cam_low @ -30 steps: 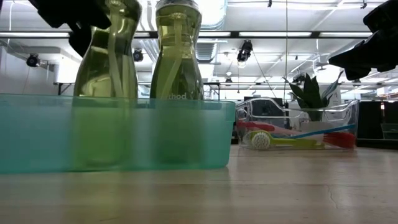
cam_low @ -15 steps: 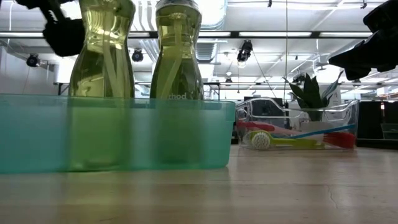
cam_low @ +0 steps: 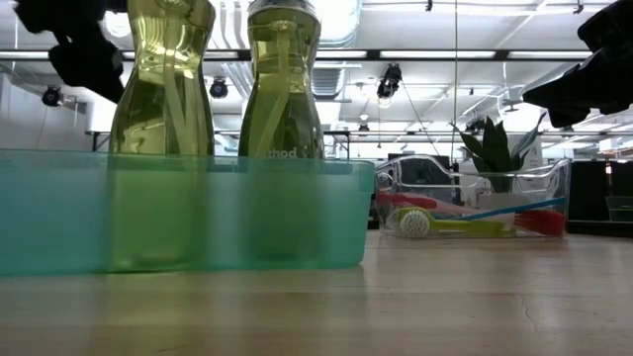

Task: Pick & Place Kitchen Sink Supplies
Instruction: Put the green soap dispenser into the green bin

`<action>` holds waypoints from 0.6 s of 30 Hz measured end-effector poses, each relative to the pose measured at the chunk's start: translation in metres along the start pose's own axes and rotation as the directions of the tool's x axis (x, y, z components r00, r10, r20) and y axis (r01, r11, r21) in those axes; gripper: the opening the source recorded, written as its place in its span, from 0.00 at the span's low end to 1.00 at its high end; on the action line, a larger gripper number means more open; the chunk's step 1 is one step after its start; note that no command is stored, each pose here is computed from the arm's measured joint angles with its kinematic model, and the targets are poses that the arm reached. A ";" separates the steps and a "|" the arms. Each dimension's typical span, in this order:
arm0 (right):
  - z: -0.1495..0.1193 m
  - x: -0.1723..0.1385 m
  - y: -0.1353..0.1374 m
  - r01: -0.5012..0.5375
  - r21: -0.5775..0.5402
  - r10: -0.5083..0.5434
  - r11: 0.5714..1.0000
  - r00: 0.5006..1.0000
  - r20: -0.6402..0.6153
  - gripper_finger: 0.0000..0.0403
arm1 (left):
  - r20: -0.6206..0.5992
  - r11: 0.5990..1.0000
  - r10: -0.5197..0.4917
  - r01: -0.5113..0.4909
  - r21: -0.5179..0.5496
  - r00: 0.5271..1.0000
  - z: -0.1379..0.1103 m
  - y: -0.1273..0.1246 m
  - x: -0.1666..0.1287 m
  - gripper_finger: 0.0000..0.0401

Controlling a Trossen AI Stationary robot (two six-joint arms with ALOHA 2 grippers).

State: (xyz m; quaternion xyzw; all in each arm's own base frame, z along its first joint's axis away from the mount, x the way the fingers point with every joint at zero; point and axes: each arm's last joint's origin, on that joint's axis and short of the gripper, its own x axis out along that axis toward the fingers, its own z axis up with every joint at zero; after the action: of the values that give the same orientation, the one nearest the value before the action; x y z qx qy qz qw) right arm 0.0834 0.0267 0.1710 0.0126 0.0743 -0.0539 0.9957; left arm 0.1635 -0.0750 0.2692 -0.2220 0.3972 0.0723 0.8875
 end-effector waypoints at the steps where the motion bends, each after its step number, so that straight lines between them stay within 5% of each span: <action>1: 0.000 0.000 0.000 0.000 0.000 0.000 1.000 1.000 0.000 0.02 | 0.029 0.999 0.040 -0.040 -0.007 0.999 0.001 0.004 -0.003 0.81; 9: 0.000 0.000 0.000 0.000 0.000 0.000 1.000 1.000 0.000 0.02 | 0.226 0.959 0.265 -0.231 -0.166 0.937 0.012 0.034 -0.029 0.81; 18: 0.000 0.000 0.000 0.000 0.000 0.000 1.000 1.000 0.000 0.02 | 0.450 0.862 0.505 -0.450 -0.233 0.736 0.042 0.056 -0.038 0.81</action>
State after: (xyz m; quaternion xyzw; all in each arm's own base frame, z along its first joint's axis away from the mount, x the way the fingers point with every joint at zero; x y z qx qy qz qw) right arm 0.0834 0.0267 0.1711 0.0126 0.0743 -0.0541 0.9957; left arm 0.1489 -0.0047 0.3035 -0.1341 0.1946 0.3736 0.8970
